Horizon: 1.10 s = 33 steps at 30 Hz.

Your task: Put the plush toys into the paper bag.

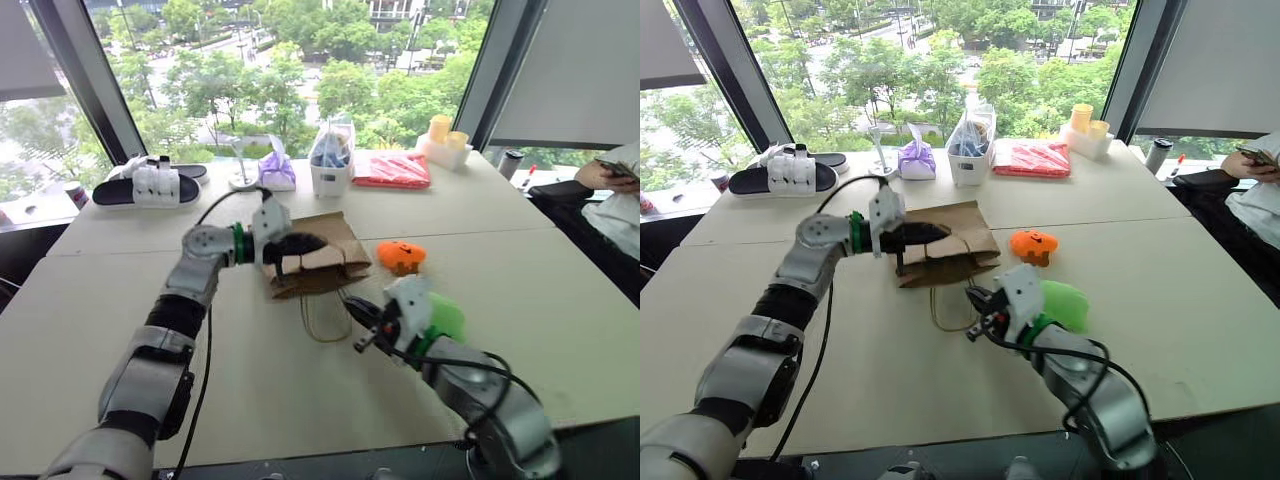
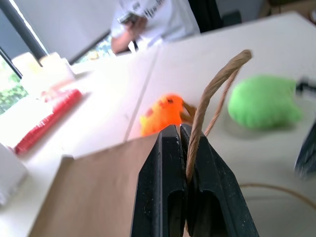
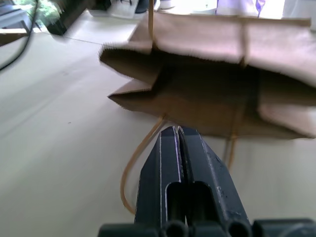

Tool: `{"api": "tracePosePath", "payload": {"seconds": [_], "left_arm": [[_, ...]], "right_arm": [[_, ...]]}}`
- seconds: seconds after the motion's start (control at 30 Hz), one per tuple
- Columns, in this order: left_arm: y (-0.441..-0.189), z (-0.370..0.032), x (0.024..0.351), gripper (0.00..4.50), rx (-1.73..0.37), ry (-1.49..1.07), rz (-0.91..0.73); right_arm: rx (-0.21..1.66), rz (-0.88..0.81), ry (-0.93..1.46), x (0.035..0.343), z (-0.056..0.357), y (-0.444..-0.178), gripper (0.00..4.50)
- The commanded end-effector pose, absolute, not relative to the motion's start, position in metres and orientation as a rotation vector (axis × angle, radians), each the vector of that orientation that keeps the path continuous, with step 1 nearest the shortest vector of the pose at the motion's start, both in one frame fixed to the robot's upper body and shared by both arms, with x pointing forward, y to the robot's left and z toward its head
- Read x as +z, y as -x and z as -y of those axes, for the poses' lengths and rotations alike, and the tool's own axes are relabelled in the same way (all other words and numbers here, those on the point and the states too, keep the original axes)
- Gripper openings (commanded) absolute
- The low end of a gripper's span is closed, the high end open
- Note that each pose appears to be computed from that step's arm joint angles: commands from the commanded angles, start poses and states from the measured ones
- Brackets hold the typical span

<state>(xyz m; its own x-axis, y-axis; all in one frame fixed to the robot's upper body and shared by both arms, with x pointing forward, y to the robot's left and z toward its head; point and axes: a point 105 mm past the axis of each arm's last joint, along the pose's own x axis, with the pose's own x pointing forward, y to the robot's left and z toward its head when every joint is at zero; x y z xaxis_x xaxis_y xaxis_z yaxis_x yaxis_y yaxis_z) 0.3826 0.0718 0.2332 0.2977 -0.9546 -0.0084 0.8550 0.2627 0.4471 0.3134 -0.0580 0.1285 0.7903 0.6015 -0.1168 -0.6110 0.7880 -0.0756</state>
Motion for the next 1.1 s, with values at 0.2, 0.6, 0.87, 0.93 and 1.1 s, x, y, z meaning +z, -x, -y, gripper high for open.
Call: {"api": "tracePosePath", "payload": {"seconds": [0.2, 0.6, 0.87, 0.93, 1.1], "left_arm": [[-0.363, -0.078, 0.265, 0.05, -1.235, -0.301, 0.339], [-0.372, -0.115, 0.354, 0.05, -0.942, -0.050, 0.531], [-0.374, -0.129, 0.380, 0.05, -0.878, -0.020, 0.605], [-0.371, -0.118, 0.356, 0.05, -0.929, -0.062, 0.552], [-0.358, -0.093, 0.291, 0.05, -1.030, -0.096, 0.432]], "right_arm": [[0.538, 0.008, 0.089, 0.132, 0.015, -0.385, 0.00], [0.458, -0.153, 0.179, 0.088, 0.004, -0.420, 0.00], [0.457, -0.161, 0.172, 0.083, 0.012, -0.411, 0.00], [0.461, -0.115, 0.142, 0.096, 0.015, -0.407, 0.00], [0.447, 0.045, 0.085, 0.162, 0.044, -0.387, 0.00]]}}
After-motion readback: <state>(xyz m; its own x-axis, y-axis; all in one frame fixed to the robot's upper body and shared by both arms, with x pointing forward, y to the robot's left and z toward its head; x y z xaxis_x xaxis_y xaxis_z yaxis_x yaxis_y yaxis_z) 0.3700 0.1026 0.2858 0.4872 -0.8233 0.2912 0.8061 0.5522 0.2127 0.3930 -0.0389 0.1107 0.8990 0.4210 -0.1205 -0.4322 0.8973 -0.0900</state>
